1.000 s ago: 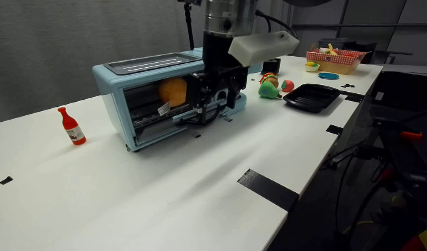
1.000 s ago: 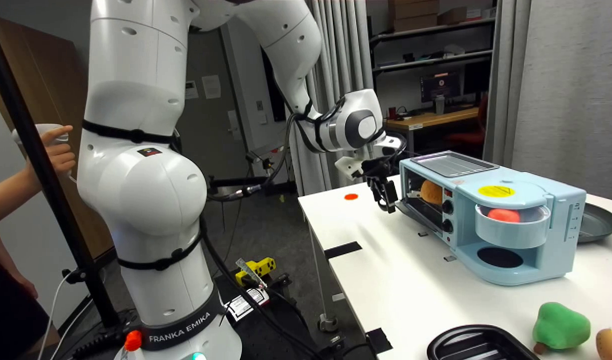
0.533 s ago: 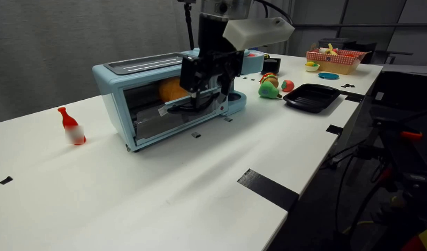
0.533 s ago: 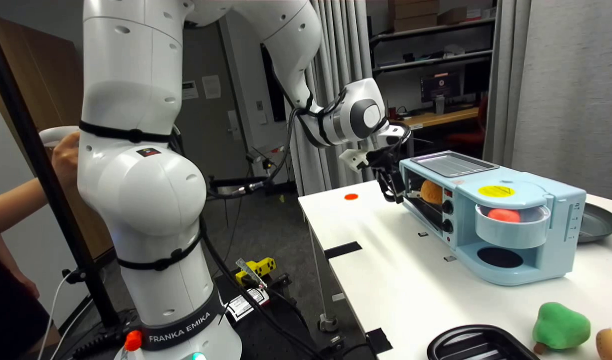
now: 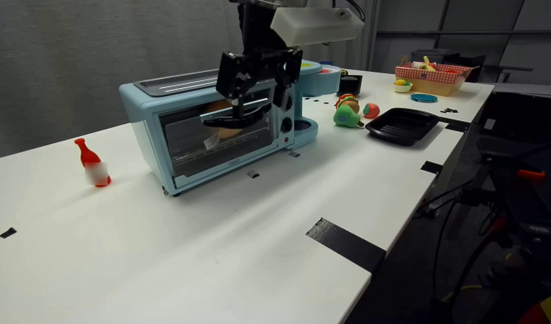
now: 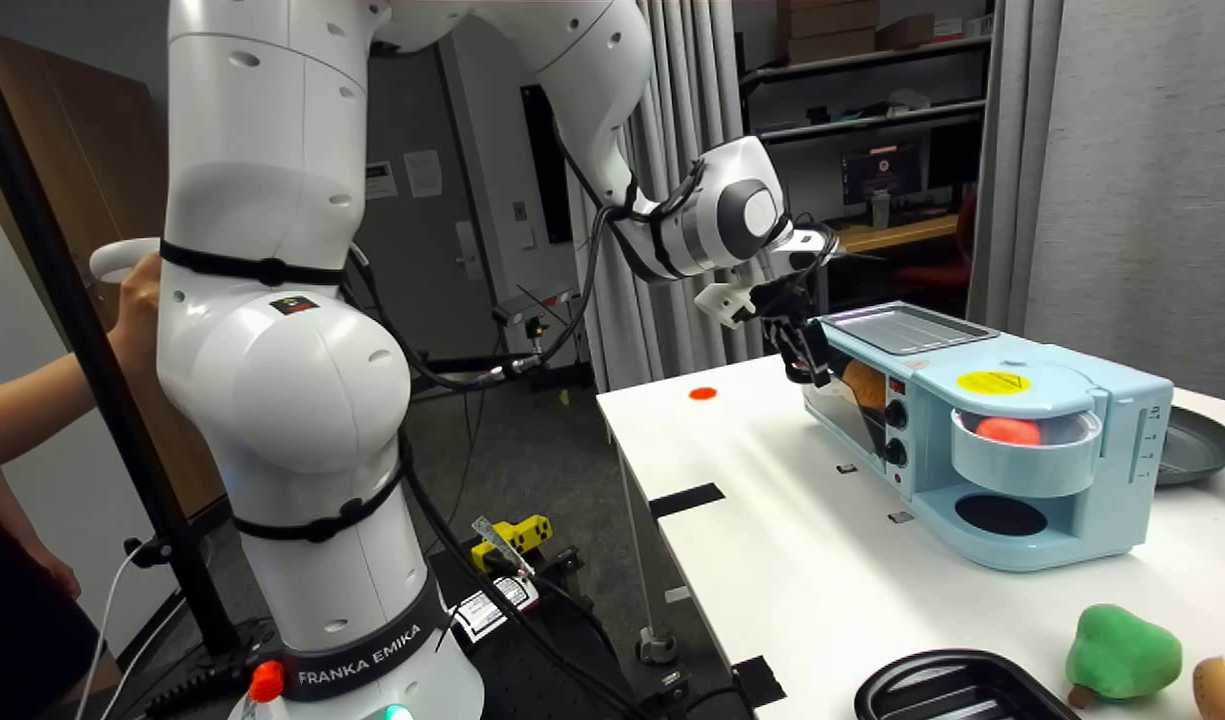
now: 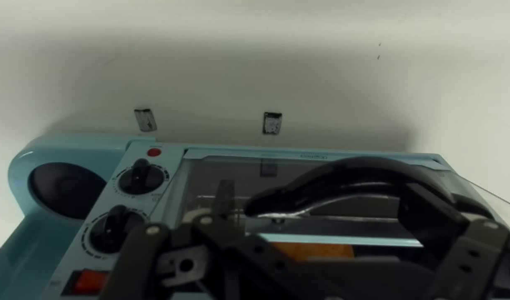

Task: Close the microwave

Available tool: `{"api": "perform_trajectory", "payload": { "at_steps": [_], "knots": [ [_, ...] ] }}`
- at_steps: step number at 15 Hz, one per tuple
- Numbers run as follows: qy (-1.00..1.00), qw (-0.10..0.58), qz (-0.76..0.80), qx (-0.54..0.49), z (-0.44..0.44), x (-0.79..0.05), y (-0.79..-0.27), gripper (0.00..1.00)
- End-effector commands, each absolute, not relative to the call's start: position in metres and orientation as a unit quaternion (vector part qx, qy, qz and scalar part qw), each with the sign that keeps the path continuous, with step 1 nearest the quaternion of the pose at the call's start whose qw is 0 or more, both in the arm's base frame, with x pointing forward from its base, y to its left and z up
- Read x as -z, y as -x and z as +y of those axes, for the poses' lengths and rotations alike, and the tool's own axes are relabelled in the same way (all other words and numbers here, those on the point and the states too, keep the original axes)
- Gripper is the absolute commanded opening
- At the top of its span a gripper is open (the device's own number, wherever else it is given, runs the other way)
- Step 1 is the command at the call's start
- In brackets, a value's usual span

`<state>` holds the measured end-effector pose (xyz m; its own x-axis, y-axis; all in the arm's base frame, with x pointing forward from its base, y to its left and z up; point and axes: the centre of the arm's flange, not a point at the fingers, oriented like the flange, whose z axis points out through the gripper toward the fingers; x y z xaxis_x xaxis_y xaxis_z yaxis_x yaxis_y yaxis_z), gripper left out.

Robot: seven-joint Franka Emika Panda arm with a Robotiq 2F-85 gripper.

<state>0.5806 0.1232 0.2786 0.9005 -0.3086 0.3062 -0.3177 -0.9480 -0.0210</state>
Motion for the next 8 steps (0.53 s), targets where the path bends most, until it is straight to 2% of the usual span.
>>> {"api": "perform_trajectory", "payload": {
  "at_steps": [1, 8],
  "knots": [
    [-0.970, 0.026, -0.167, -0.174, 0.117, -0.281, -0.593, 1.00],
    [-0.968, 0.019, -0.175, -0.180, 0.111, -0.306, -0.586, 1.00]
  ]
}}
